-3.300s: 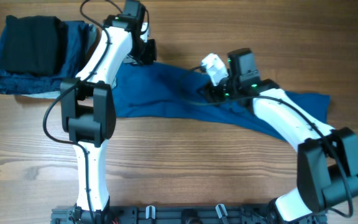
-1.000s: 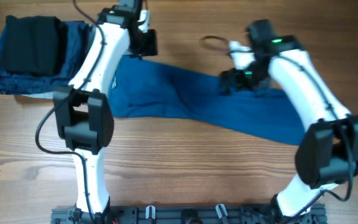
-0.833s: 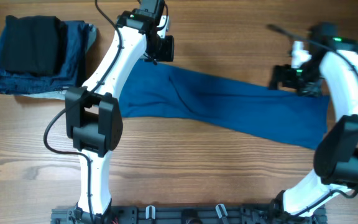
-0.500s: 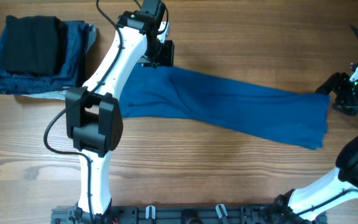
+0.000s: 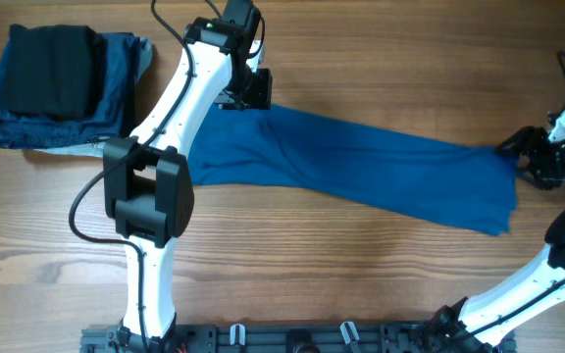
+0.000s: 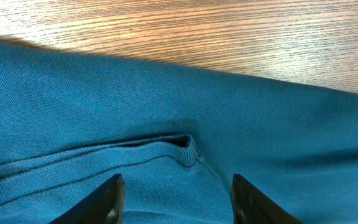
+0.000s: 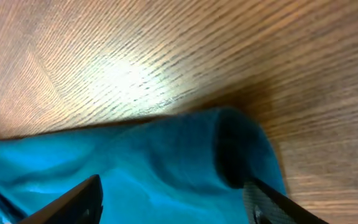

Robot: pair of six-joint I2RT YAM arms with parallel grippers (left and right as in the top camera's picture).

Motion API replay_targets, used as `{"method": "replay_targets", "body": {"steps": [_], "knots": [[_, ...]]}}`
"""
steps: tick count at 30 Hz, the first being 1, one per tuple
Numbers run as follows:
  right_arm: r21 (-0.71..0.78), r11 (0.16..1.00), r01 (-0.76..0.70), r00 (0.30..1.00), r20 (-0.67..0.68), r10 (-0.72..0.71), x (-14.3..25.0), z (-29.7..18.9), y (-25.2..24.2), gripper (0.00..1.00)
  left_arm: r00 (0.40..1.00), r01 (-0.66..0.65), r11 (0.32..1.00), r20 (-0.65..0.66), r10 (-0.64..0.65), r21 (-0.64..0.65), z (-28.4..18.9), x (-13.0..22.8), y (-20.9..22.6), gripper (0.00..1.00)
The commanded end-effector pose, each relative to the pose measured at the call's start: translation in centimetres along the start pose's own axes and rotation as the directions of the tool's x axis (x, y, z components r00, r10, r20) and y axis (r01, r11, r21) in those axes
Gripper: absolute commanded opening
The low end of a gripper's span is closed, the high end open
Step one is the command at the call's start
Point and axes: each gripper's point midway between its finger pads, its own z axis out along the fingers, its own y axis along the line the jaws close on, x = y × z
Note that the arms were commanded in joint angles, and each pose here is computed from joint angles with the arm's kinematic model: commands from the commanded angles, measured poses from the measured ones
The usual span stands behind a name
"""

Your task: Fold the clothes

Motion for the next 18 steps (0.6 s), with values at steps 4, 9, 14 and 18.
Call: {"method": "replay_targets", "body": {"steps": [4,9,14,18], "knots": [[-0.020,0.996,0.081,0.996,0.022,-0.081,-0.7,0.5,0.2,0.61,1.000,-0.007,1.000,0.025,0.007,-0.008,-0.9,-0.5,0.2,0.57],[-0.016,0.992,0.129,0.991,0.022,-0.129,-0.5,0.8,0.0,0.42,1.000,-0.007,1.000,0.026,0.007,-0.009,-0.9,-0.5,0.2,0.58],[-0.035,0.990,0.136,0.990,0.042,-0.135,-0.3,2.1,-0.2,0.04,1.000,-0.007,1.000,0.026,0.007,-0.009,-0.9,-0.5,0.2,0.59],[-0.129,0.982,0.139,0.989,0.059,-0.133,-1.0,0.6,2.1,0.04,1.000,-0.007,1.000,0.027,0.007,-0.009,-0.9,-0.5,0.2,0.60]]}}
